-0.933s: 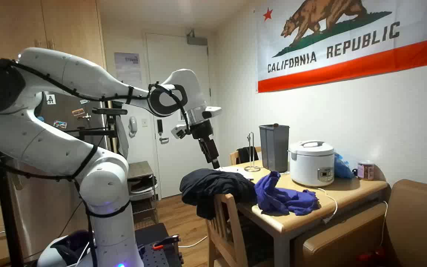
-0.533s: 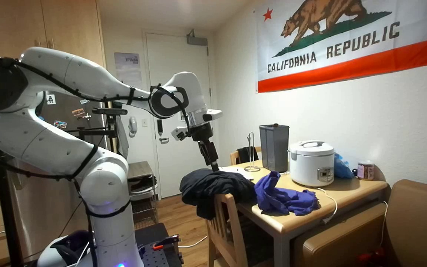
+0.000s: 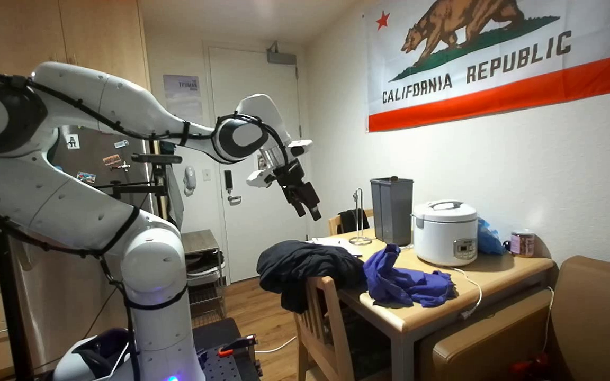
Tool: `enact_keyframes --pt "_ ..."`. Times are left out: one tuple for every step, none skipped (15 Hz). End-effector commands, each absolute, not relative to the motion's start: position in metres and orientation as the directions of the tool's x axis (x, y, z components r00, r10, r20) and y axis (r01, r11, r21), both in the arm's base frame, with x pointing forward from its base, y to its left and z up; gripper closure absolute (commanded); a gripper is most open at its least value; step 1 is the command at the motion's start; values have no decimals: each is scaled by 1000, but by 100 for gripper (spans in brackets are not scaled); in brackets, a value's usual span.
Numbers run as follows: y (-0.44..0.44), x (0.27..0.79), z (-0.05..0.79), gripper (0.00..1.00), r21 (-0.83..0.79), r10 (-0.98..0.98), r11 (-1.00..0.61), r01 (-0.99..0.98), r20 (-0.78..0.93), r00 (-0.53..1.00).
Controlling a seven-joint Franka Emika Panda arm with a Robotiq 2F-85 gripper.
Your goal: Remove the clothing from the backrest of the chair and place them on the table
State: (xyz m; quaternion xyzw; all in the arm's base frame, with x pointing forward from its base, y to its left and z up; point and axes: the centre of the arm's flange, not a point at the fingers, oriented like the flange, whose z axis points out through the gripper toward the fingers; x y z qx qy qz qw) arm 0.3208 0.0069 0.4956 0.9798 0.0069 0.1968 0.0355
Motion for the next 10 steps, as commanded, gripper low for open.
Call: enact_keyframes --pt "28 349 505 0 166 182 -978 123 409 894" --pt "33 354 509 0 185 221 -970 155 417 882" --pt "39 358 511 0 207 256 -961 183 420 871" --pt "46 361 513 0 228 300 -949 220 425 854" --pt "52 364 515 0 244 332 -938 246 429 840" --pt "57 365 517 0 259 360 -928 268 432 827" --pt "59 364 517 0 269 373 -922 277 433 820" --pt "54 353 513 0 234 320 -943 238 431 844" --pt "56 354 513 0 234 323 -942 242 430 843" --pt "56 354 512 0 234 323 -942 242 429 844"
